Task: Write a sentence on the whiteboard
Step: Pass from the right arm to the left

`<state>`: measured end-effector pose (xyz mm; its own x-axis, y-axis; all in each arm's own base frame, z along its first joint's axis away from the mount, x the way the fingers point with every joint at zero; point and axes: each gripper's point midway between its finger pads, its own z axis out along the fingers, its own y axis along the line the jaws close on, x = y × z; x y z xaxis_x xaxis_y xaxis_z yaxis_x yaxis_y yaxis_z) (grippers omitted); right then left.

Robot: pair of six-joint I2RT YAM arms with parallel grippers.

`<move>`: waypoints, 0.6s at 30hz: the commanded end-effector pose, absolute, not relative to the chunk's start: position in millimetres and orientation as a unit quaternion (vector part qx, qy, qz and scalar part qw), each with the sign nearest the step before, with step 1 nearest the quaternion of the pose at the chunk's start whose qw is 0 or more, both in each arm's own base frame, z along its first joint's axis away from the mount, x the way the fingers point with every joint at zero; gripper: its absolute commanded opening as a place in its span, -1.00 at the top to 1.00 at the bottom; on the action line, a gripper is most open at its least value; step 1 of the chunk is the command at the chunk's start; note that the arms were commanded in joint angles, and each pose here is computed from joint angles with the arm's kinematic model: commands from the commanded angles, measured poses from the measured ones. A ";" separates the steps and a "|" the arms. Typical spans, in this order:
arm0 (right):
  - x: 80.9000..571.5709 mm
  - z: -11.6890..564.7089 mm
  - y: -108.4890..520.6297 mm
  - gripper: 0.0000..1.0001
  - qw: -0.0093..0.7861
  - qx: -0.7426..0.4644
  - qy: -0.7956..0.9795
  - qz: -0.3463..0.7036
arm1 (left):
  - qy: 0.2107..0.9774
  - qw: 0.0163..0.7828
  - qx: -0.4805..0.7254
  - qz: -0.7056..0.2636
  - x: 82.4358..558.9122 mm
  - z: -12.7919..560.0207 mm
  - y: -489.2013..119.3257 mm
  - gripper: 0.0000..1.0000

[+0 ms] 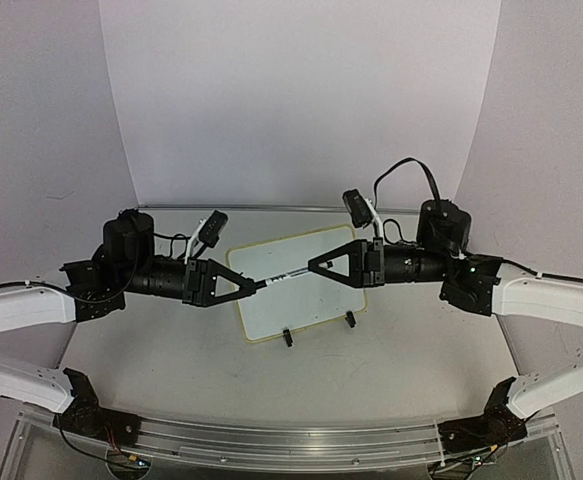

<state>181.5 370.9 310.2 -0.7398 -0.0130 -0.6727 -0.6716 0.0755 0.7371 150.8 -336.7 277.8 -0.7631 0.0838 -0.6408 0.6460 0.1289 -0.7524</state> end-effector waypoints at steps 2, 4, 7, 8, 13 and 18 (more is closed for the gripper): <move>178.4 328.0 366.7 1.00 0.286 -0.251 0.659 0.649 | 0.671 0.226 0.267 -0.654 141.9 297.4 -340.1 0.02; 179.2 327.4 366.1 1.00 0.287 -0.249 0.659 0.649 | 0.665 0.224 0.265 -0.662 141.6 298.7 -340.8 0.13; 178.8 326.6 366.3 1.00 0.286 -0.249 0.658 0.650 | 0.658 0.220 0.260 -0.671 140.3 299.5 -340.8 0.36; 178.7 326.2 366.3 1.00 0.286 -0.249 0.658 0.651 | 0.657 0.219 0.259 -0.673 140.2 299.9 -340.8 0.44; 178.2 322.6 366.8 1.00 0.280 -0.249 0.661 0.651 | 0.656 0.217 0.258 -0.676 139.4 299.5 -340.3 0.96; 175.6 315.0 373.4 0.79 0.255 -0.261 0.665 0.652 | 0.662 0.203 0.266 -0.671 135.9 294.8 -340.8 1.00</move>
<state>179.4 369.2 306.1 -0.7491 -0.0031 -0.6624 -0.6614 0.0583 0.7477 137.0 -340.4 288.8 -0.7818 0.0746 -0.6190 0.6194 -0.0202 -0.7848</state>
